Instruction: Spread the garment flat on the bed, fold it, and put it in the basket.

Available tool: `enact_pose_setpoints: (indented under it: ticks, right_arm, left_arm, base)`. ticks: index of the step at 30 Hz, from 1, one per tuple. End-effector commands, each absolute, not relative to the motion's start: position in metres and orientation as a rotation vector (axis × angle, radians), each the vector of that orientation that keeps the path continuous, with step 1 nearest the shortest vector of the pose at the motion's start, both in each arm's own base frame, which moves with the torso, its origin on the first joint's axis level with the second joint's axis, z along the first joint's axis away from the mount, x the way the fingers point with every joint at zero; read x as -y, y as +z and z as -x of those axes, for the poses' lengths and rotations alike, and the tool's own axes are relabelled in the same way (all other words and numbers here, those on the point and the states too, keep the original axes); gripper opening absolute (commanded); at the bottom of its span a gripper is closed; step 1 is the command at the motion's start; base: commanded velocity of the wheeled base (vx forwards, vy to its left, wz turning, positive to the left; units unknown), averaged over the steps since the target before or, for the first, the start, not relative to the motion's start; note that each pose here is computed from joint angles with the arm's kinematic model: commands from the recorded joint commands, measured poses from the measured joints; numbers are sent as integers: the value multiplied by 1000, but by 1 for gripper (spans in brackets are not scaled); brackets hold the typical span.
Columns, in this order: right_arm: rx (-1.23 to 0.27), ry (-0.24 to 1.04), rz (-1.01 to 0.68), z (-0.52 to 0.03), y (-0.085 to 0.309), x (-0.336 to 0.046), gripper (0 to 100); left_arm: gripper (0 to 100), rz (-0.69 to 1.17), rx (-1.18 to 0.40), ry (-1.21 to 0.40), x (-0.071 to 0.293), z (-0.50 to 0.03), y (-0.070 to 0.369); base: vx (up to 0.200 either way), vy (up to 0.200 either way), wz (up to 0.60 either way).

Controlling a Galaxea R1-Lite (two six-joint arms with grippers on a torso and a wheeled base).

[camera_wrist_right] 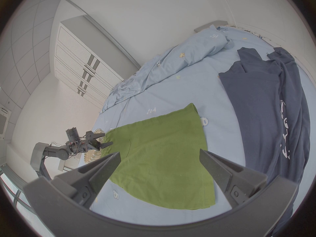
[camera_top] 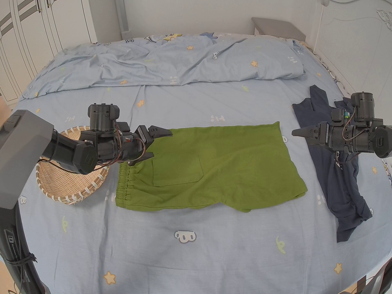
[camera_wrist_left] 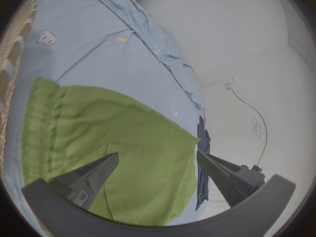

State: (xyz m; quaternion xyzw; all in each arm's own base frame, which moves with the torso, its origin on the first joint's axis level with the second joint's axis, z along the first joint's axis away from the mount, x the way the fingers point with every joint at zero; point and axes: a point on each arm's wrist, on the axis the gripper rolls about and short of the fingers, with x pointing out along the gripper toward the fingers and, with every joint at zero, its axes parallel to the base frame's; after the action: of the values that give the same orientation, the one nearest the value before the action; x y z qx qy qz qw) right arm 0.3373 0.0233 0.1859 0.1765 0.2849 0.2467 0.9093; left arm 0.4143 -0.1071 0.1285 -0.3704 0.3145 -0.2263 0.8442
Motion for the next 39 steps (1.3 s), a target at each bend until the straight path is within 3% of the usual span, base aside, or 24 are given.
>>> enact_pose_setpoints:
  ticks: [1, 11, 18, 27, 39]
  right_arm:
    - [-591, 511, -364, -337, 185, -24, 100]
    - [-601, 524, -362, -331, 184, -28, 100]
    - [-613, 540, -358, -329, 182, -33, 100]
    - [-624, 553, -351, -327, 179, -39, 100]
    - [-628, 554, -349, -328, 178, -39, 100]
  left_arm:
    - [100, 770, -659, -501, 99, -355, 161]
    - [100, 753, -677, -466, 82, -310, 120]
    - [100, 812, -707, -447, 40, -259, 107]
    - [100, 893, -691, -445, -1, -257, 104]
    - [100, 842, -789, -489, 0, -278, 57]
  base:
    - [0, 0, 0]
    - [0, 0, 0]
    - [0, 0, 0]
    - [0, 0, 0]
    - [0, 0, 0]
